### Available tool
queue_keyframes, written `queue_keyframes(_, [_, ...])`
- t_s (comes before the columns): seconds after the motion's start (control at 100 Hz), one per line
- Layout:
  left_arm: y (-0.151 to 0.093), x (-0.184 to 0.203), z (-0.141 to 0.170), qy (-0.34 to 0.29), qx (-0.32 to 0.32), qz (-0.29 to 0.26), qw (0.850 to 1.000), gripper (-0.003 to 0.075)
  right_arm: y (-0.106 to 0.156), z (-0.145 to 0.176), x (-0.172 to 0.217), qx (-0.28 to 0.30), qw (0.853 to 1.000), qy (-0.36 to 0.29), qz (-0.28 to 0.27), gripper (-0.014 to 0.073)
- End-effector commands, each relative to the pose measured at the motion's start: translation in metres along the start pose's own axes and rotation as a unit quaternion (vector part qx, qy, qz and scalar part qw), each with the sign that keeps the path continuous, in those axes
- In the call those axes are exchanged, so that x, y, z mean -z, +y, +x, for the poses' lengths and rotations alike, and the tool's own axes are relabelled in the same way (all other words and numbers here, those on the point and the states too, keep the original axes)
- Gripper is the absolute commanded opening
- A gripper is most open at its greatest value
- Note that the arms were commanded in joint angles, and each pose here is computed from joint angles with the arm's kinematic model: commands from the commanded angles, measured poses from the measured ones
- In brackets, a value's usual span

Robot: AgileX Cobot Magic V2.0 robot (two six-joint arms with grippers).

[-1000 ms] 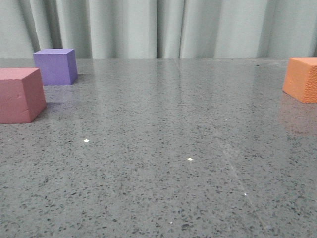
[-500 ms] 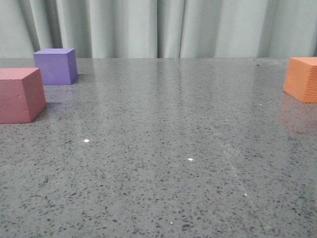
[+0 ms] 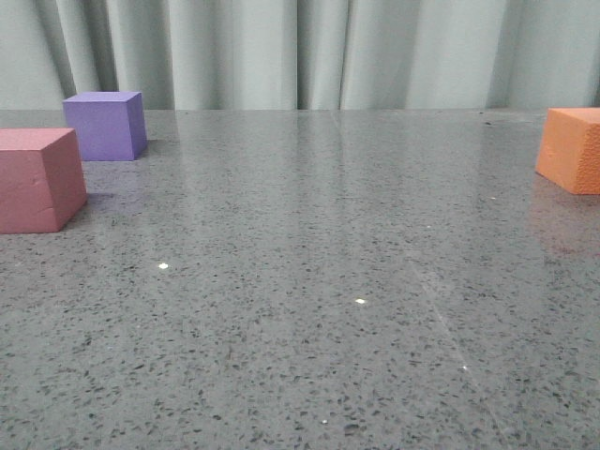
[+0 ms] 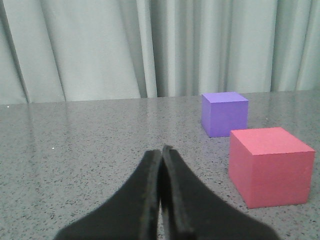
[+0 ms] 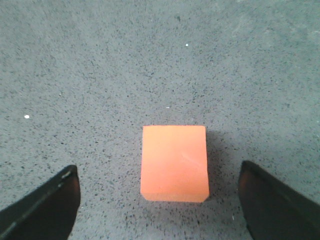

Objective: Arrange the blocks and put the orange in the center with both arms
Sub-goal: 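Move the right gripper above the orange cube, then lower the right gripper and grasp the orange cube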

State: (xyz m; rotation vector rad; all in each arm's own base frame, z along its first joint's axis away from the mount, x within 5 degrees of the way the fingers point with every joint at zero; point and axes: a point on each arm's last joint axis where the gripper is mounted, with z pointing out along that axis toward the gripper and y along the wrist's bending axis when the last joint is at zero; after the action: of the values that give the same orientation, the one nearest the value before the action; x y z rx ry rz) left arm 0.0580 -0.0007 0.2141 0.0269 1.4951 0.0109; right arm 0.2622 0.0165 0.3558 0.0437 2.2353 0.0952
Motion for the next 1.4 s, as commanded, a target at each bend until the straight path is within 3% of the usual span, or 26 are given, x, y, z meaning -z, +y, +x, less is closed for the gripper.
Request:
queue_keyframes(0.0, [-0.002,-0.001,0.012,-0.007,-0.001,0.009,1.0,-0.0011,0.001,-0.022,-0.003,0.012,1.0,-0.027,-0.001,0.0636])
queue_keyframes(0.46, [-0.002,-0.001,0.012,-0.007,-0.001,0.009,1.0,-0.0011,0.0,-0.018,-0.066,0.012,0.999,0.051,0.007,0.0636])
queue_keyframes(1.39, [-0.002,-0.001,0.012,-0.007,-0.001,0.009,1.0,-0.0011,-0.01,-0.018,-0.072,0.006,0.999,0.049,0.02,0.0636])
